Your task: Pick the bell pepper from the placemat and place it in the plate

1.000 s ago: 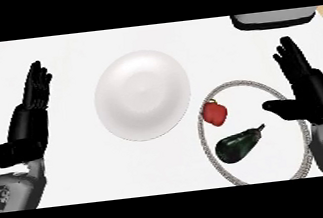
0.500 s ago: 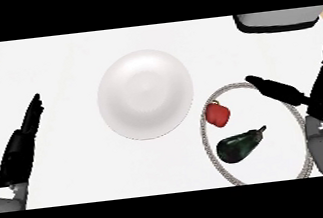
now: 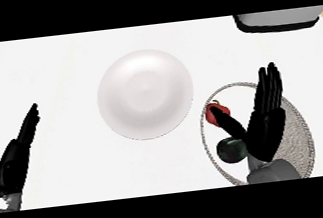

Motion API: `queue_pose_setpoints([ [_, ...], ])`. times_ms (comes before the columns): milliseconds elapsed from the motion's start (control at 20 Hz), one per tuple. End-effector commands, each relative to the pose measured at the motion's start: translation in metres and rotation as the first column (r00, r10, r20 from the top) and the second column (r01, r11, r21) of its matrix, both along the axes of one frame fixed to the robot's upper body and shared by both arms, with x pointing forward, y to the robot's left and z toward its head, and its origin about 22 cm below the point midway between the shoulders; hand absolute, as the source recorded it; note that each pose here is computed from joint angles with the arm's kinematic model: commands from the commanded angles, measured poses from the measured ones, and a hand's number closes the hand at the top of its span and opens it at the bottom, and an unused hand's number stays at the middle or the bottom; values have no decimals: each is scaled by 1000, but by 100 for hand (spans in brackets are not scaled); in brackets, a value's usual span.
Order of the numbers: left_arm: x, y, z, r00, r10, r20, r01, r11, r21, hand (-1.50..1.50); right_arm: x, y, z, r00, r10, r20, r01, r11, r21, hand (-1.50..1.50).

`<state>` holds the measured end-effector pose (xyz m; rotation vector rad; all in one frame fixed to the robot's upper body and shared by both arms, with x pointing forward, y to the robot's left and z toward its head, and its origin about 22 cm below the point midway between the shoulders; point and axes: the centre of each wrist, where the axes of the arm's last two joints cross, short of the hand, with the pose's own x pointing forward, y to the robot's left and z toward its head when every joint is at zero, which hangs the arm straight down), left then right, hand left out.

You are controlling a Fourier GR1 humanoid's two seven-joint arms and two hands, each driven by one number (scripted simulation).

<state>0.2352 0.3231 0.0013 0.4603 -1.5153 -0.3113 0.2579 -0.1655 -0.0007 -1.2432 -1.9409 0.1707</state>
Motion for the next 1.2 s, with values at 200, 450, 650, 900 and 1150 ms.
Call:
queue_pose_setpoints([
  [200, -7, 10, -1, 1000, 19, -10, -19, 1000, 17, 0, -25, -5, -54, 916, -217, -337, 188, 975, -116, -150],
  [450, -15, 1, -9, 1000, 10, -11, -10, 1000, 1, 0, -6, 2, -34, 837, -339, -430, 299, 941, -160, -150],
  [650, -16, 9, -7, 1000, 3, -1, -3, 1000, 17, 0, 7, 20, -15, 724, -441, -530, 374, 897, -236, -150],
  [900, -17, 10, -12, 1000, -15, -10, 15, 1000, 4, 0, 21, 60, 21, 584, -556, -592, 457, 827, -327, -150],
  [1150, -6, 12, -3, 1000, -2, 1, 2, 1000, 2, 0, 26, 79, 30, 400, -643, -653, 445, 760, -474, -150],
])
